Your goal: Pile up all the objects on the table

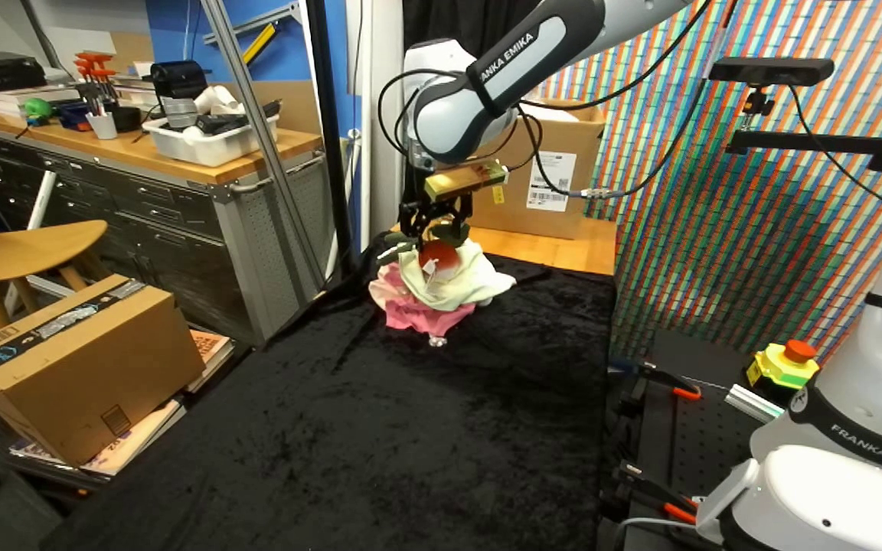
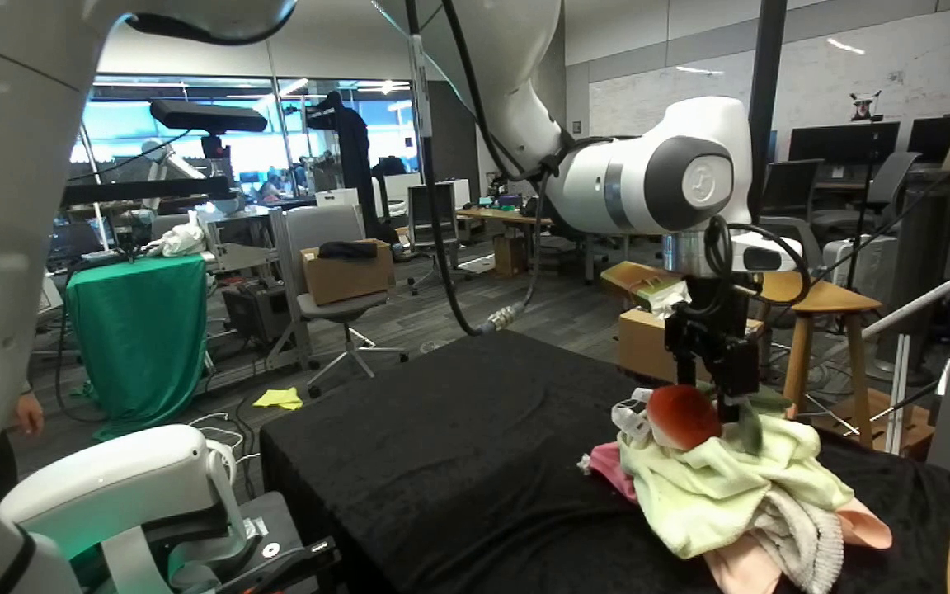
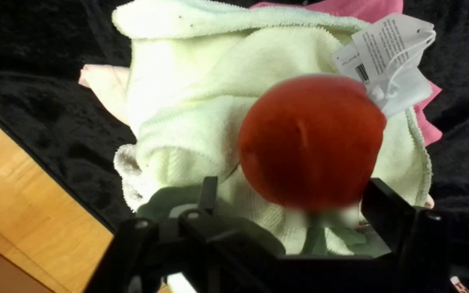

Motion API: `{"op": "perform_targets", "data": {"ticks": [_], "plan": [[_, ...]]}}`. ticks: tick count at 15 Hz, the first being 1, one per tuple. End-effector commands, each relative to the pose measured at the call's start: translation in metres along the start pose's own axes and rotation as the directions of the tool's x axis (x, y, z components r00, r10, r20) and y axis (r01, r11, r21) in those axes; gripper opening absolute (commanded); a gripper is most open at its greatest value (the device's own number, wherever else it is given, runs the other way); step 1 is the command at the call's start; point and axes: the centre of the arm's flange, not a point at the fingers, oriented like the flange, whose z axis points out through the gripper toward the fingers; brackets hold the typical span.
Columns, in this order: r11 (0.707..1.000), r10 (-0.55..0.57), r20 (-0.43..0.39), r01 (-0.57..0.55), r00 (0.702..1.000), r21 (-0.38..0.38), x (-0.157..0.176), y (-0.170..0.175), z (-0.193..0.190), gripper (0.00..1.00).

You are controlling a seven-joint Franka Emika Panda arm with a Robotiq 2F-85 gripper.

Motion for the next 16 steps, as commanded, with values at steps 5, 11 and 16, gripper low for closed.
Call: {"op": "perform_targets", "data": {"ticks": [5, 11, 16], "plan": [[0.996, -0.087, -0.054, 0.086, 0.995, -0.026, -0.068, 0.002, -0.065, 1.00], [0.945, -0.326, 0.044, 0.327, 0.944, -0.012, -0.171, -0.017, -0.123, 1.00], [0.888, -0.460, 0.059, 0.460, 0.886, 0.014, -0.244, -0.012, -0.165, 1.00]]}}
